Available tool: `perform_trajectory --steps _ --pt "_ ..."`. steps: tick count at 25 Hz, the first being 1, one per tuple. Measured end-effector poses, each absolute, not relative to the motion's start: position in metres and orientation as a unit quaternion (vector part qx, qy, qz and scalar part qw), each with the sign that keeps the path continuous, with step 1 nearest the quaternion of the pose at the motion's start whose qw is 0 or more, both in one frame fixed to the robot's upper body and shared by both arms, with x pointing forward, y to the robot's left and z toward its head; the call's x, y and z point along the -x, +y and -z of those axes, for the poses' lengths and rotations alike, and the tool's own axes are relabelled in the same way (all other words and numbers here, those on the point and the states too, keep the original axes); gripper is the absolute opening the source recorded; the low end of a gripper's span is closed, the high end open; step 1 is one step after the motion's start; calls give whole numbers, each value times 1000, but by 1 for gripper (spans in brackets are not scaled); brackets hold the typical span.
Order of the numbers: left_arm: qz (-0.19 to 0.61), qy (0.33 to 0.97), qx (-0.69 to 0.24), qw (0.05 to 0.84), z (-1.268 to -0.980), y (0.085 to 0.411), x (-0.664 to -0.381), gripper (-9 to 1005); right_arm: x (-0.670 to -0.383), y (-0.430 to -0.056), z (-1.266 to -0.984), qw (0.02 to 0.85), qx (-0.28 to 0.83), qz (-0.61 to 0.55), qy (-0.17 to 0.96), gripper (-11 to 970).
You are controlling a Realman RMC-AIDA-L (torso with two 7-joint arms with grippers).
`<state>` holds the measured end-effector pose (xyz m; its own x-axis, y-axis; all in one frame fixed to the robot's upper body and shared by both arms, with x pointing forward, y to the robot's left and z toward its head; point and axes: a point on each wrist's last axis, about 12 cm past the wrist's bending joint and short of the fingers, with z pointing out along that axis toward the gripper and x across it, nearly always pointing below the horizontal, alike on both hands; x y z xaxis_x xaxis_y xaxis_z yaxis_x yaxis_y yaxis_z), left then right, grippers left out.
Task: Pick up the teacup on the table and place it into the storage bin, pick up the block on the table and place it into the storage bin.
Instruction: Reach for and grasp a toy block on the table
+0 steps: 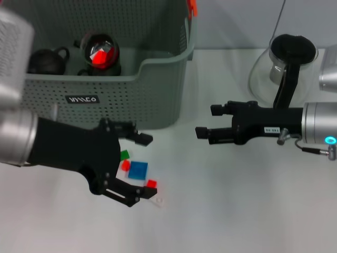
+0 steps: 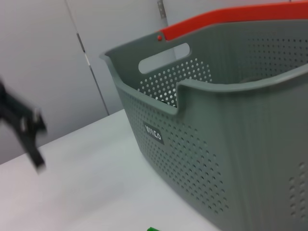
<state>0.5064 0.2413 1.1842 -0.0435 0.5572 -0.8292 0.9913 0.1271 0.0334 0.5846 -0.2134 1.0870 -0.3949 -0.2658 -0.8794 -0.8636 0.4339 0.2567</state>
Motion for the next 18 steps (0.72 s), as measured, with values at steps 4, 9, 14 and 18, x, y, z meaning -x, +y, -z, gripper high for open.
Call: perform_trajectory --steps 4,9,14,18 --pt "287 677 -596 321 -1160 238 -519 951 -585 -212 -1087 398 378 -375 747 911" --pt "239 689 -625 278 -1145 229 -534 948 -585 -212 -1087 397 380 -375 747 912" --pt "169 675 -674 249 -1138 210 -546 941 -584 -212 -1086 397 377 -376 747 911" --pt "139 662 -699 234 -1136 194 -553 936 -584 -214 -1085 397 374 -376 749 912"
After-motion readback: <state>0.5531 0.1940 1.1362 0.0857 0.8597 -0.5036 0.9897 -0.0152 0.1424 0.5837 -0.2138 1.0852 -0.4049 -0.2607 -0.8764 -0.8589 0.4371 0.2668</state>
